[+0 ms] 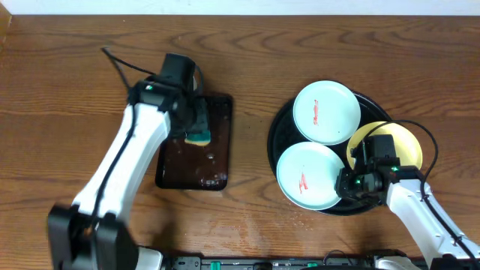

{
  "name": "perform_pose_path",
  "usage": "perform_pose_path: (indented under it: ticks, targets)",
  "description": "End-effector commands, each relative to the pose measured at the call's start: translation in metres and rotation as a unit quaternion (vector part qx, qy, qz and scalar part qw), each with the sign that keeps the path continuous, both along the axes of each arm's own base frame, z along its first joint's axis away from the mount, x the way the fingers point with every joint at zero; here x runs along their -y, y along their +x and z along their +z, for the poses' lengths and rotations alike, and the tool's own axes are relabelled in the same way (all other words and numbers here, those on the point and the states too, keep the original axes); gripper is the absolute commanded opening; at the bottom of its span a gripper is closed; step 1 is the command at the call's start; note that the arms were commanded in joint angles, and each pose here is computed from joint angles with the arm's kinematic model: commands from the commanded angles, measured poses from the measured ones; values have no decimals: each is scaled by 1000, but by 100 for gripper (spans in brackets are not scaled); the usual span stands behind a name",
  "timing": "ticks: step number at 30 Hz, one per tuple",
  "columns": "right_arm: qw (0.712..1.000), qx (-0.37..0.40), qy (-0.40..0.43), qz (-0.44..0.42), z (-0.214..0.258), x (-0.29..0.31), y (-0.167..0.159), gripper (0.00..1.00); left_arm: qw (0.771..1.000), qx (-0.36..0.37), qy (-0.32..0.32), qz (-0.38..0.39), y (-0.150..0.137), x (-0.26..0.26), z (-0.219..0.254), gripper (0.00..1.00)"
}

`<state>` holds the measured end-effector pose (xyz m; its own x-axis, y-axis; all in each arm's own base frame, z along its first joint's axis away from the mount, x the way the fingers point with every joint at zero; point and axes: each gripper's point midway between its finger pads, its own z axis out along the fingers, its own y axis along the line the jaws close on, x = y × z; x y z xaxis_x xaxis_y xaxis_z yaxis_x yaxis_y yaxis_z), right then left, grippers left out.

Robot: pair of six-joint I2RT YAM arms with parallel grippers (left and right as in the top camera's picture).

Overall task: Clean dirty plates on tray and stack at the side
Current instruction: 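Carry the sponge over the tray to the lower pale green plate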

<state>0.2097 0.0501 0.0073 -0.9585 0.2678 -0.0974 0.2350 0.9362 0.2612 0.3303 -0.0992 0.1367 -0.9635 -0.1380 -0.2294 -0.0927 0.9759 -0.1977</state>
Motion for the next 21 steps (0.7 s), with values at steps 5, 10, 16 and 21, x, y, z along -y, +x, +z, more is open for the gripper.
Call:
perform_pose_path:
  ticks: [5,10,16,21]
  targets:
    - [997,52,-47,-44,0,20,26,2,996,50,-33,-68,-15,42,38,7]
    - [994,72,-50,-65,3,23,37,1,993,53,-41,-98,-21,70,37,8]
    - [990,76,-50,-110,4,27,41,1,991,75,-58,-97,-15,86,43,7]
    - [996,83,17,-9,9,-4,38,8,989,67,-88,-103,-20,96,46,8]
